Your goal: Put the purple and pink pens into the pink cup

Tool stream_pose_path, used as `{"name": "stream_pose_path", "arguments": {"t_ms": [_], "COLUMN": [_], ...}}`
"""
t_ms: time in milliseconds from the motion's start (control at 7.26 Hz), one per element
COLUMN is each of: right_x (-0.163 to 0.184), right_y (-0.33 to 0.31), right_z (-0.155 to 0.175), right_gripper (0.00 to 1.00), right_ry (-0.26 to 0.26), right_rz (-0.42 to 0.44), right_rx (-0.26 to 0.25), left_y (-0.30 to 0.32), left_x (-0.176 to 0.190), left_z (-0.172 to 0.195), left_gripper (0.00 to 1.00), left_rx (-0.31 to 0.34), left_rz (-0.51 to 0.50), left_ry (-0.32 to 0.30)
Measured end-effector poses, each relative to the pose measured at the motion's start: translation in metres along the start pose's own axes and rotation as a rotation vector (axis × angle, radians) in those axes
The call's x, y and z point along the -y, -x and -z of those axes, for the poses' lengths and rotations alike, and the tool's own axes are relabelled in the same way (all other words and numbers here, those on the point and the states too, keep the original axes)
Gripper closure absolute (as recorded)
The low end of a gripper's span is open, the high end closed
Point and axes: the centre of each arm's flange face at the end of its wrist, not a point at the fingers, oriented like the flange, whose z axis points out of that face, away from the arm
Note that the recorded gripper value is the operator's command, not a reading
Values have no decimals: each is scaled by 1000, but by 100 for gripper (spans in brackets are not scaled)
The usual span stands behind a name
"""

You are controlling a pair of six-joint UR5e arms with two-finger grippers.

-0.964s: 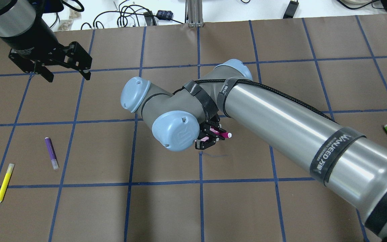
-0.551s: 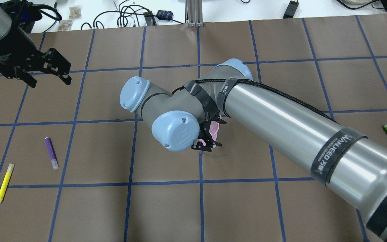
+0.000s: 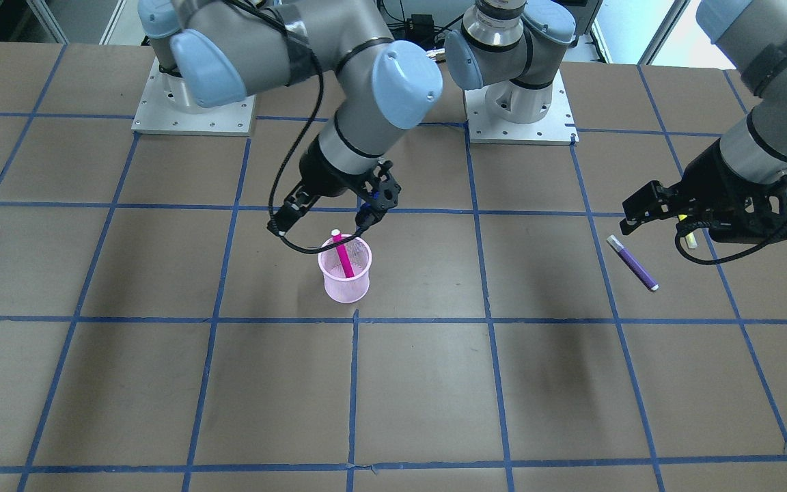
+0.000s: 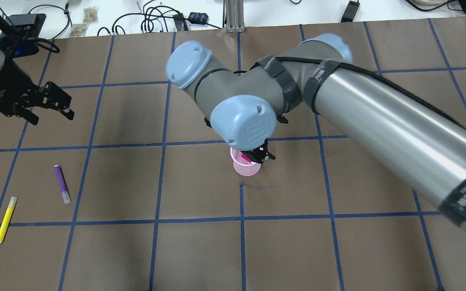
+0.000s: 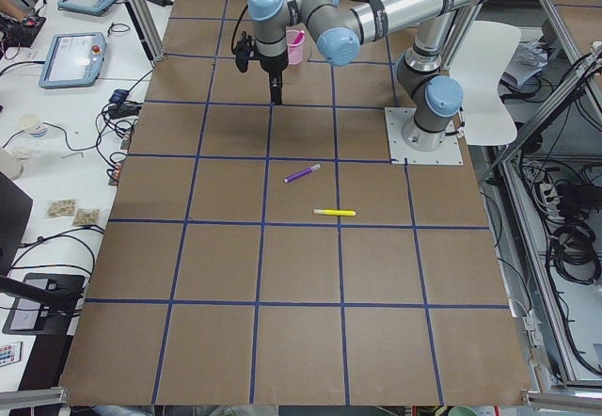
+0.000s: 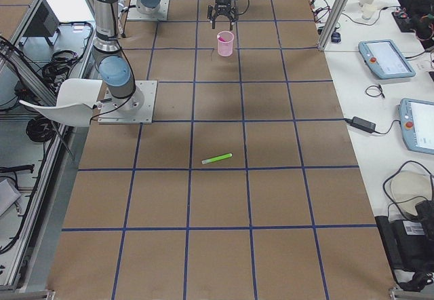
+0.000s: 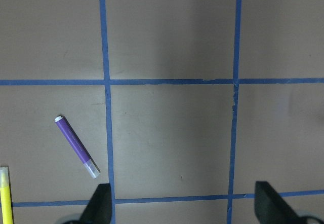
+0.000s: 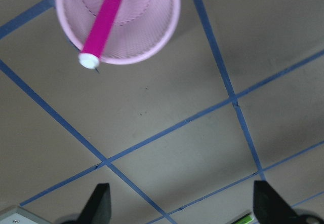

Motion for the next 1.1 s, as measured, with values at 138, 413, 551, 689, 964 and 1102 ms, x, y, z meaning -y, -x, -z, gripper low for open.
{"name": "stream_pose_path", "arguments": {"t_ms": [138,413,551,689,964,1102], "right_x": [-36,-111,-146,-177,-207,-209], "right_y": [-37,-101,-127,-147,-167,-166], "right_z": [6,9,6,3,-4,-6], "right_gripper": [0,0,0,0,0,0], "right_ry": [-56,-135,-163,-197,-241,-242], "right_rz": [-98,-295,-382,-476,-697,-808], "right_rx": [63,162,198,242,335,375], "left_y": [14,41,56,72,102,109], "left_x": [0,2,5,8,14,14], "left_z": [-19,-43,-53,-64,-88,-103], "left_gripper": [0,0,0,0,0,0], "left_rx": [3,25,38,42,42,43], "left_rz": [17,60,81,110,222,273], "left_ry": [3,39,53,62,70,68]}}
